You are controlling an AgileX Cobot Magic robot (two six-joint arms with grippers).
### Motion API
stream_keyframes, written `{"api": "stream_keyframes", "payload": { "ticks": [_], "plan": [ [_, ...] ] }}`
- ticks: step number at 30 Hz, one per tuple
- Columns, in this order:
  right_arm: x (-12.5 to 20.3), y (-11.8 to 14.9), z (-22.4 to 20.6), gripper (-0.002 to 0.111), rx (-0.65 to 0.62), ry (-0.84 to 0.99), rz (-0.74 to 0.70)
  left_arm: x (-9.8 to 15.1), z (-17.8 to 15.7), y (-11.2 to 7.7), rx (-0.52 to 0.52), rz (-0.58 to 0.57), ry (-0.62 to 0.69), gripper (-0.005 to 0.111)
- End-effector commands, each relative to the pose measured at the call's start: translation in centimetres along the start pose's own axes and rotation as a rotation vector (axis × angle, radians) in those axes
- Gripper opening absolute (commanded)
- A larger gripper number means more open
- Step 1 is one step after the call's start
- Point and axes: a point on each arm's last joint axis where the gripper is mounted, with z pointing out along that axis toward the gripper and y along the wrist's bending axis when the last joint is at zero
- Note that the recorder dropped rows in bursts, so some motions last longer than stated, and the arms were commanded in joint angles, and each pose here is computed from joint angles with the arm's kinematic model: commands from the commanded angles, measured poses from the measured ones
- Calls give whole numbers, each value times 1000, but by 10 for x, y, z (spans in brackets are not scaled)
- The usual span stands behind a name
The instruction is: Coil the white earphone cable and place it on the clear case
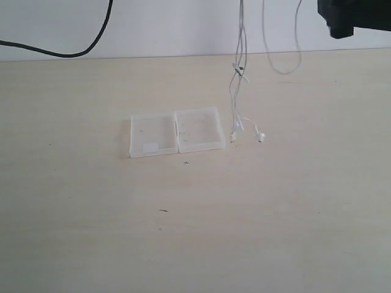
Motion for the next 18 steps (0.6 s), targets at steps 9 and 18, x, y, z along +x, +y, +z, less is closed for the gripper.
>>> {"api": "stream_keyframes", "payload": {
  "ticks": [9, 18],
  "plan": [
    [6, 29, 2, 105, -309, 9, 226, -6, -2, -4, -1, -9, -31, 0],
    [3, 43, -3, 105, -475, 6, 295, -8, -2, -2, -15, -50, -58, 0]
  ]
}}
